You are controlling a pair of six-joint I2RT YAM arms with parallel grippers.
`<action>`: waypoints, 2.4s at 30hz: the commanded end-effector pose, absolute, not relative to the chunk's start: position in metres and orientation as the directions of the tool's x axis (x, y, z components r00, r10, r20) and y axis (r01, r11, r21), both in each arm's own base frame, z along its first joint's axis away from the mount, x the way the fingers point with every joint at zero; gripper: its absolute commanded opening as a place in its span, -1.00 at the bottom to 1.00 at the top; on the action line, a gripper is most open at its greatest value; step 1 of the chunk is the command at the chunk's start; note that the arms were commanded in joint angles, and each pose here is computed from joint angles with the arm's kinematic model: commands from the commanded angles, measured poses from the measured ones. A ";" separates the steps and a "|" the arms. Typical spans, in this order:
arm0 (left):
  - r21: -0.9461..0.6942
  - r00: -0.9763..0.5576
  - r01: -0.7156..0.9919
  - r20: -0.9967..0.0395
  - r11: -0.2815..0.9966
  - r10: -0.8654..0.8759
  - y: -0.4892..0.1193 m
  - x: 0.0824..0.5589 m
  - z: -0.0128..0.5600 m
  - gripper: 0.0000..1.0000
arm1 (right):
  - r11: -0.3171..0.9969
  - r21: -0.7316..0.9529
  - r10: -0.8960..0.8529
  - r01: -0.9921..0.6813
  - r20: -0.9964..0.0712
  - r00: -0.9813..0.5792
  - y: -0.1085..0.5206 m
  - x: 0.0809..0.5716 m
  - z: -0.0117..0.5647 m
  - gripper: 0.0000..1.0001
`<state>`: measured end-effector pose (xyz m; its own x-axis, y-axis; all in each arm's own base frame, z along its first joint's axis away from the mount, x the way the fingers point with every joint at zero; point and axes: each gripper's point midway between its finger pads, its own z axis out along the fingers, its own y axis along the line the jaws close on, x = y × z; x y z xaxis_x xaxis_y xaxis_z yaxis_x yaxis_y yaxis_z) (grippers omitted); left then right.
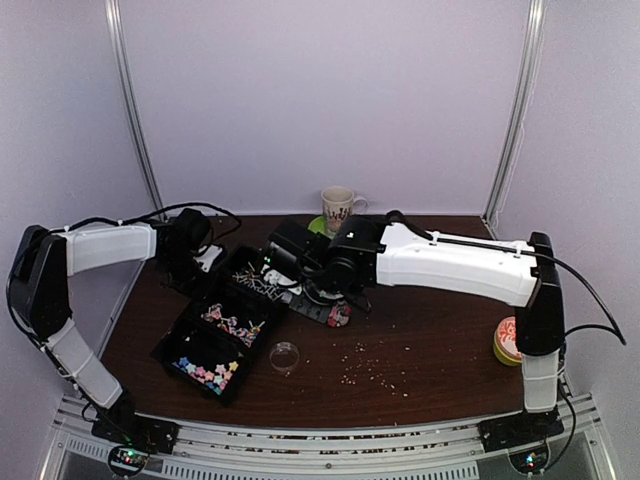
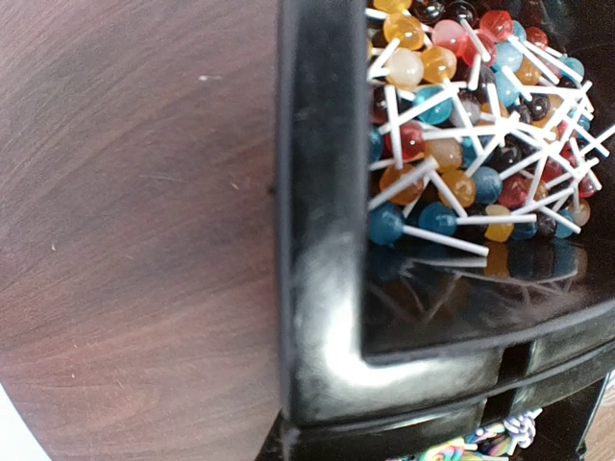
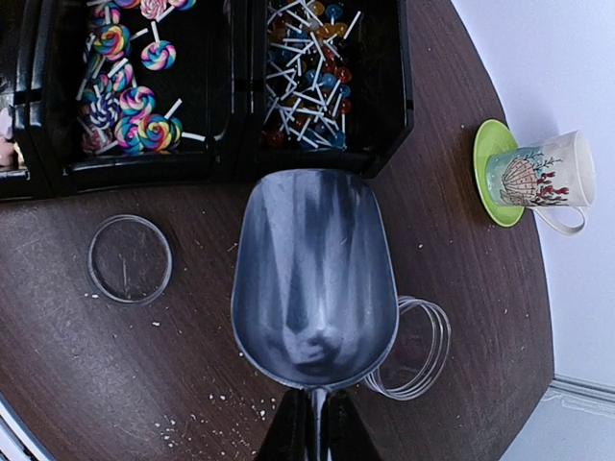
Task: Pack the candies
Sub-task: Scoop the fake candies from the storage box.
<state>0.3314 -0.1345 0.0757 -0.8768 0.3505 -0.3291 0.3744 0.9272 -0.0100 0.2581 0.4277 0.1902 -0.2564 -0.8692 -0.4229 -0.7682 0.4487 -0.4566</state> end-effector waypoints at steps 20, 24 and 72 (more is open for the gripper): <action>0.050 -0.773 0.464 -0.465 0.884 0.432 -0.161 0.335 0.120 -1.00 | 0.490 -0.542 -0.870 -0.683 -0.346 -0.350 0.427 0.295 0.162 -1.00; 0.052 -0.771 0.468 -0.465 0.882 0.436 -0.162 0.335 0.120 -1.00 | 0.515 -0.521 -0.853 -0.681 -0.390 -0.347 0.429 0.294 0.176 -1.00; 0.099 -0.695 0.528 -0.521 0.843 0.496 -0.180 0.329 0.137 -1.00 | 0.474 -0.385 -0.870 -0.792 -0.346 -0.352 0.458 0.297 0.113 -1.00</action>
